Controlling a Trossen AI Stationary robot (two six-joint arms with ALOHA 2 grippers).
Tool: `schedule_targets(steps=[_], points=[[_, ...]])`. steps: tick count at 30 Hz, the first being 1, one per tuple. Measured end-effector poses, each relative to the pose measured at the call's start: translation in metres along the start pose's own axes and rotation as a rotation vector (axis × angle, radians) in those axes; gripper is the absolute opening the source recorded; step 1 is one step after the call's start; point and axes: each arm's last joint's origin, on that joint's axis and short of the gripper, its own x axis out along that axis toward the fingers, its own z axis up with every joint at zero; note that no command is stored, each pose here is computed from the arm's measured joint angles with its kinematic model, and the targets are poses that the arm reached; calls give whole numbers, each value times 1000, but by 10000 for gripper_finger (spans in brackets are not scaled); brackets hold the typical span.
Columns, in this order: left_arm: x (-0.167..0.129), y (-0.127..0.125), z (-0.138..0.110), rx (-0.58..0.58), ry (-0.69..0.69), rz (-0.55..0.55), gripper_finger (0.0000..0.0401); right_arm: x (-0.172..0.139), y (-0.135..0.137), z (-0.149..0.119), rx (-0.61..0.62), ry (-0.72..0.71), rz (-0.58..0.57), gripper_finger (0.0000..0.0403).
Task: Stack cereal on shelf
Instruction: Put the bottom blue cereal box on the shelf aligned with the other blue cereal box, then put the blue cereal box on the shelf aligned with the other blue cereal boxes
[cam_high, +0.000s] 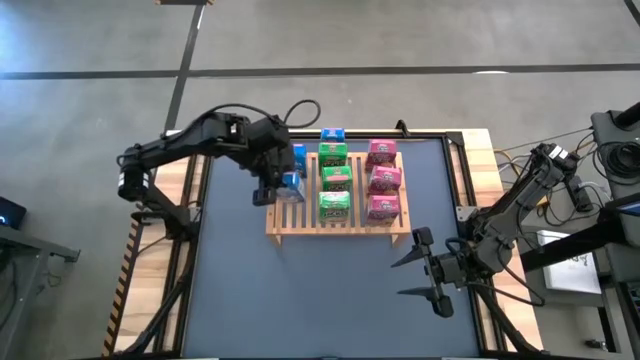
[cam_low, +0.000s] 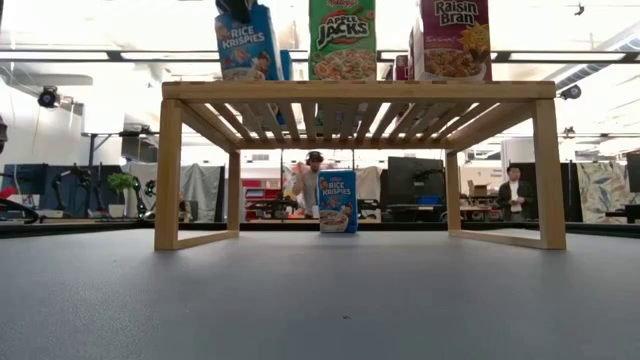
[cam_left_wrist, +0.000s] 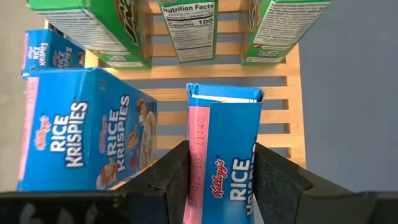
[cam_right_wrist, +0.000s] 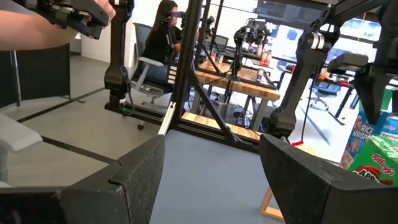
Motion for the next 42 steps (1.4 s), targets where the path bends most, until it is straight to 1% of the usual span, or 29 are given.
schedule_targets(steps=[6, 12, 15, 22, 27, 30, 32, 36, 39, 42], points=[[14, 2, 7, -3, 21, -3, 136, 0, 0, 0, -1, 2, 0, 251], [16, 4, 8, -13, 16, 1, 140, 0, 0, -2, 4, 9, 2, 251], [16, 4, 9, -15, 7, 3, 154, 0, 0, -3, 10, 15, 3, 251], [15, 5, 9, -19, -3, 5, 205, 0, 0, -3, 11, 16, 3, 251], [14, 4, 9, -19, -4, 6, 231, 0, 0, -3, 13, 16, 3, 251], [6, 4, 6, -19, 2, 6, 240, 0, 0, -3, 15, 16, 3, 251], [-5, 3, 4, -20, -6, 8, 244, 0, 0, -3, 15, 16, 3, 251], [-30, 1, 1, -19, -84, 30, 245, 0, -1, -1, -3, 10, -4, 251], [-46, 0, -4, -18, -123, 57, 245, 1, -8, 11, 14, -22, -52, 251], [-61, -1, -15, -22, -185, 139, 245, 2, -20, 29, -10, -54, -99, 251]])
